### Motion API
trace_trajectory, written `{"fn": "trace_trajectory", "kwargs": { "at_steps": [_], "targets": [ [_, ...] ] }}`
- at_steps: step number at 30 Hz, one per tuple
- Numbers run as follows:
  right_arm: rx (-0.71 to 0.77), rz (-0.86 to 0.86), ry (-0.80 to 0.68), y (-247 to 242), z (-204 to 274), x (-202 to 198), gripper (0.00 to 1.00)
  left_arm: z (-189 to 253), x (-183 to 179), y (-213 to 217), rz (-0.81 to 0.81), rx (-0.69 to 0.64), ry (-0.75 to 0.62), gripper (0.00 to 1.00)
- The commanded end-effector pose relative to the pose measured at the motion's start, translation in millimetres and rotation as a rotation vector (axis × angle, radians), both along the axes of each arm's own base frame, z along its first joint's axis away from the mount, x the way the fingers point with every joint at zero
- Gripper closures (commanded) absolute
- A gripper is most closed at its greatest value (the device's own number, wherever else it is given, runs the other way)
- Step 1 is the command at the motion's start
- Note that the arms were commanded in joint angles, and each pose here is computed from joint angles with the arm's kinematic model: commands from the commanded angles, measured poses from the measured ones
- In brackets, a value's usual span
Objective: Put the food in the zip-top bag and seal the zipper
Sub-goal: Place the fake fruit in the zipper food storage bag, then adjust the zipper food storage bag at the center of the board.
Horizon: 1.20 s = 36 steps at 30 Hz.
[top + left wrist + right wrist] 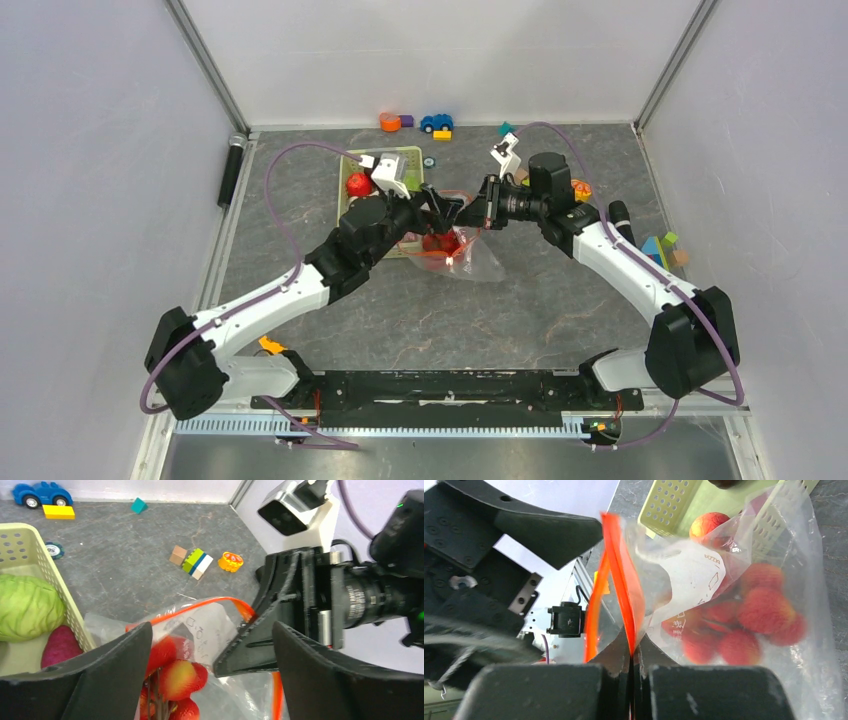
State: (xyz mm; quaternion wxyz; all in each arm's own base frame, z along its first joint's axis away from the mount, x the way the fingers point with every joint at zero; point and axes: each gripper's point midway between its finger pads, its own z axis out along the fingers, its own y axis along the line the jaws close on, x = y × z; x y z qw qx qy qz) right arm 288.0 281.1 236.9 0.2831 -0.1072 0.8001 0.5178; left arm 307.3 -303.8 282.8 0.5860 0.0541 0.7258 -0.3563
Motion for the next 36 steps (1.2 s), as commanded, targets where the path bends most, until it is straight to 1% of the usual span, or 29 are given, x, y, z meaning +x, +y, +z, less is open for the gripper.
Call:
{"fn": "trace_trajectory", "kwargs": {
  "at_steps": [1, 7, 9, 13, 15, 17, 20, 21, 22, 25, 26, 28, 29, 30, 34, 36],
  "targets": [
    [0.023, -0.006, -0.056, -2.0, 11.0, 3.7, 1.00, 51.4, -17.6, 2.1, -0.065, -0.043, -0.080, 0.00],
    [-0.020, -0.022, -0.041, -11.3, -2.0, 7.5, 1.00, 53.9, -22.8, 32.6, 0.026, 0.015, -0.055, 0.00],
    [-0.033, -0.025, -0.042, -13.1, -4.8, 8.7, 1.00, 44.2, -21.5, 46.9, 0.086, 0.054, -0.024, 0.00],
    [-0.078, -0.038, -0.046, -18.1, -12.3, 10.7, 1.00, 5.8, -22.0, 67.0, 0.159, 0.181, 0.079, 0.00],
    [-0.117, -0.041, -0.053, -21.9, -17.7, 11.9, 1.00, -17.0, -25.1, 69.1, 0.158, 0.239, 0.144, 0.00],
    [-0.163, -0.042, -0.061, -26.4, -23.7, 12.6, 1.00, -36.0, -28.7, 63.8, 0.128, 0.268, 0.199, 0.00],
    [-0.249, -0.053, -0.066, -36.8, -36.6, 13.8, 1.00, -56.4, -32.0, 47.7, 0.063, 0.271, 0.257, 0.01],
    [-0.271, -0.058, -0.070, -39.5, -39.7, 14.1, 1.00, -61.0, -30.7, 43.6, 0.058, 0.266, 0.269, 0.02],
    [-0.291, -0.064, -0.076, -42.6, -41.3, 14.5, 1.00, -65.8, -28.1, 39.2, 0.055, 0.265, 0.279, 0.08],
    [-0.353, -0.087, -0.095, -52.5, -46.0, 15.9, 0.97, -73.8, -21.1, 26.9, 0.040, 0.275, 0.303, 0.29],
    [-0.372, -0.097, -0.104, -55.8, -45.6, 17.2, 0.96, -76.2, -19.3, 23.8, 0.036, 0.279, 0.310, 0.39],
    [-0.424, -0.120, -0.128, -64.5, -46.0, 21.0, 0.94, -77.6, -16.5, 18.6, 0.028, 0.283, 0.317, 0.69],
    [-0.454, -0.138, -0.141, -69.9, -45.5, 23.2, 0.93, -76.3, -15.3, 16.7, 0.025, 0.283, 0.316, 0.86],
    [-0.487, -0.148, -0.152, -75.3, -46.2, 24.8, 0.91, -75.4, -14.7, 14.9, 0.021, 0.281, 0.316, 0.97],
    [-0.657, -0.212, -0.252, -105.6, -33.3, 38.1, 0.85, -56.2, -16.8, -0.5, -0.056, 0.229, 0.267, 0.98],
    [-0.741, -0.270, -0.306, -124.5, -24.2, 44.2, 0.79, -44.3, -19.2, -8.8, -0.101, 0.196, 0.236, 0.98]
  ]
}}
